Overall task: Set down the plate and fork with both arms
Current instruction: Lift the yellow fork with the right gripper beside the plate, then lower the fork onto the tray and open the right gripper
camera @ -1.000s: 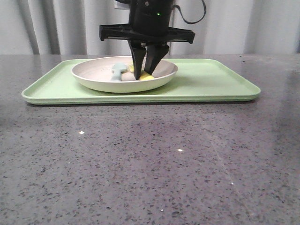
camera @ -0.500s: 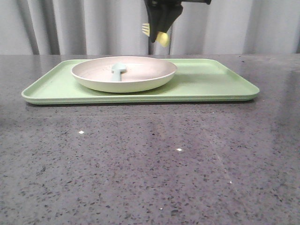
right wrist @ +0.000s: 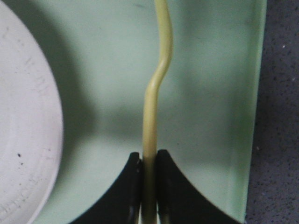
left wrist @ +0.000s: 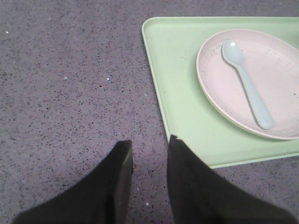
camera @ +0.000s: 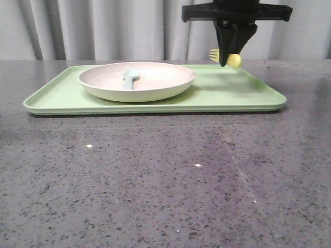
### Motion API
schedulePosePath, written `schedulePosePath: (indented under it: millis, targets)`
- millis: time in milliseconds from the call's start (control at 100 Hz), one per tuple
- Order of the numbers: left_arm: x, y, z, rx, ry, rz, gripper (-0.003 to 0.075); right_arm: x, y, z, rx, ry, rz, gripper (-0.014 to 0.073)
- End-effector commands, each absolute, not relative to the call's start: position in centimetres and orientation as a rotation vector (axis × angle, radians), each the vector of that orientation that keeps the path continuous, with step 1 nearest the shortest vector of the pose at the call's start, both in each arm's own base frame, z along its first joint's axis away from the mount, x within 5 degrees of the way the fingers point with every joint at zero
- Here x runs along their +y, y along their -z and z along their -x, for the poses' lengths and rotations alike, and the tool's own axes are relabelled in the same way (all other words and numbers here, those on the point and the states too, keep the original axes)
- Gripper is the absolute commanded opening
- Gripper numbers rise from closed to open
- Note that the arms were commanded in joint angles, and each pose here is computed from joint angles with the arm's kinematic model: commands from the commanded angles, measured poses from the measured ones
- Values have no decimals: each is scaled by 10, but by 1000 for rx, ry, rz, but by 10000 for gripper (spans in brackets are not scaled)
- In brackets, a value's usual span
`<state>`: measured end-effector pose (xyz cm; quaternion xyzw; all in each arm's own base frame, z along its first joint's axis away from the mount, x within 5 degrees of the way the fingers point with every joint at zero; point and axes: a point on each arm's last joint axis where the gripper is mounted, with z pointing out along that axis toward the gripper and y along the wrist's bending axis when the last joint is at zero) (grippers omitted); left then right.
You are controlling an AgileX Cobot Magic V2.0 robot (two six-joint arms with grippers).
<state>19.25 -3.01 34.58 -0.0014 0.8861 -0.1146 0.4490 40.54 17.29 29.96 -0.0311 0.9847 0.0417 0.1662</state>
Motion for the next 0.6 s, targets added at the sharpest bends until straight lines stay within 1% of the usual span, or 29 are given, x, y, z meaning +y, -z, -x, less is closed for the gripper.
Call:
schedulePosePath:
  millis: [0, 120, 190, 260, 380, 430, 480, 590]
  targets:
    - [-30, -363, -193, 2081, 305, 28, 188, 163, -330, -391, 2780, -117, 77, -58]
    - [-30, -363, -193, 2081, 305, 28, 188, 163, -324, -393, 2792, -114, 74, -57]
    - [-30, -363, -193, 2081, 305, 28, 188, 164, -321, -395, 2799, -118, 74, -41]
    - [-30, -363, -193, 2081, 305, 28, 188, 165, -320, -396, 2800, -132, 73, 8]
    - [-30, -363, -193, 2081, 305, 28, 188, 166, -319, -397, 2794, -135, 73, 146]
    - [-30, -363, -193, 2081, 305, 28, 188, 166, -319, -397, 2792, -136, 73, 183]
    - [-30, -363, -193, 2081, 305, 28, 188, 166, -319, -397, 2792, -136, 73, 198]
    - [-30, -363, -193, 2081, 305, 28, 188, 166, -320, -397, 2791, -136, 73, 197]
